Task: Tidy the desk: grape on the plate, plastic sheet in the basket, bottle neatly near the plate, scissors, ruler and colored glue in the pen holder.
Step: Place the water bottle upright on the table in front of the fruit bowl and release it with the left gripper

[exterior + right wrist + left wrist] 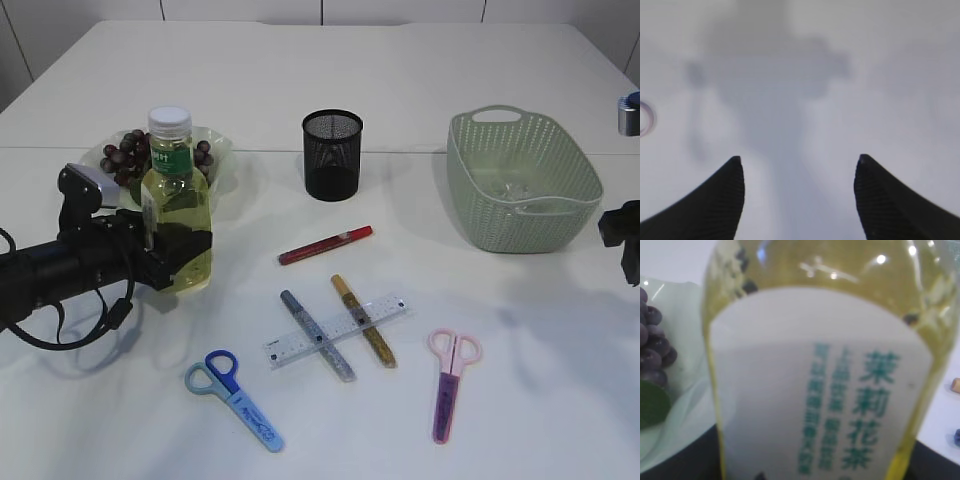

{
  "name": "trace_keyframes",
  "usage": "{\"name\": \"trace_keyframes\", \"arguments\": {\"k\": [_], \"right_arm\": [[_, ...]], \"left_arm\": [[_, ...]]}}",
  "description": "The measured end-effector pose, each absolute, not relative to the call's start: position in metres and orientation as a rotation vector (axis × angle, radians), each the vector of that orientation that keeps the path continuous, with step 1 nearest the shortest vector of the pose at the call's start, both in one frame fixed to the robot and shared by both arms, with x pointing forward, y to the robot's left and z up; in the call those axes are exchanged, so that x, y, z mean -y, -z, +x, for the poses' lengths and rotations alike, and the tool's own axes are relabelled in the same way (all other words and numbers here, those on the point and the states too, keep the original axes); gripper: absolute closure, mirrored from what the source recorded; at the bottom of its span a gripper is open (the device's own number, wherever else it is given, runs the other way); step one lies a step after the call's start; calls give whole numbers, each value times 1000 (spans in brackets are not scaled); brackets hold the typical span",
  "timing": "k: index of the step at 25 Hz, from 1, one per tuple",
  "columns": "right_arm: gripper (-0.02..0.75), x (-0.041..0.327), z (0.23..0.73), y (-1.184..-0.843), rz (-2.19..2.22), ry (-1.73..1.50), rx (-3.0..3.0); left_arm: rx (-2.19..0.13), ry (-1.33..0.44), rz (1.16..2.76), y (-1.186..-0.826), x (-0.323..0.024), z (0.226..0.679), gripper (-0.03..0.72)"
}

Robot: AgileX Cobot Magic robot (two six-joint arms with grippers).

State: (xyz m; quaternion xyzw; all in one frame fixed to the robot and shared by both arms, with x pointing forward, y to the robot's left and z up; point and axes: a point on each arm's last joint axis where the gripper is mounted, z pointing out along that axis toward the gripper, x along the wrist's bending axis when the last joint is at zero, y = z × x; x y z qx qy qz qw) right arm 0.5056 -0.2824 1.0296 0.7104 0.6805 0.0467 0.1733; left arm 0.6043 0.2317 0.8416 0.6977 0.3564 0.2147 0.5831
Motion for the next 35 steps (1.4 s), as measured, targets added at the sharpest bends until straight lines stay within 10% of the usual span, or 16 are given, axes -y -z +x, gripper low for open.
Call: {"name": "trace_keyframes", "arguments": {"k": [20, 35], "right_arm": [[207, 283, 504, -1029, 2023, -107, -1937], [207, 283, 503, -1029, 2029, -93, -1939]], "left_arm": [[-754, -543, 1603, -865, -230, 607, 88], [-581, -774, 1394, -996, -234, 599, 133]]}}
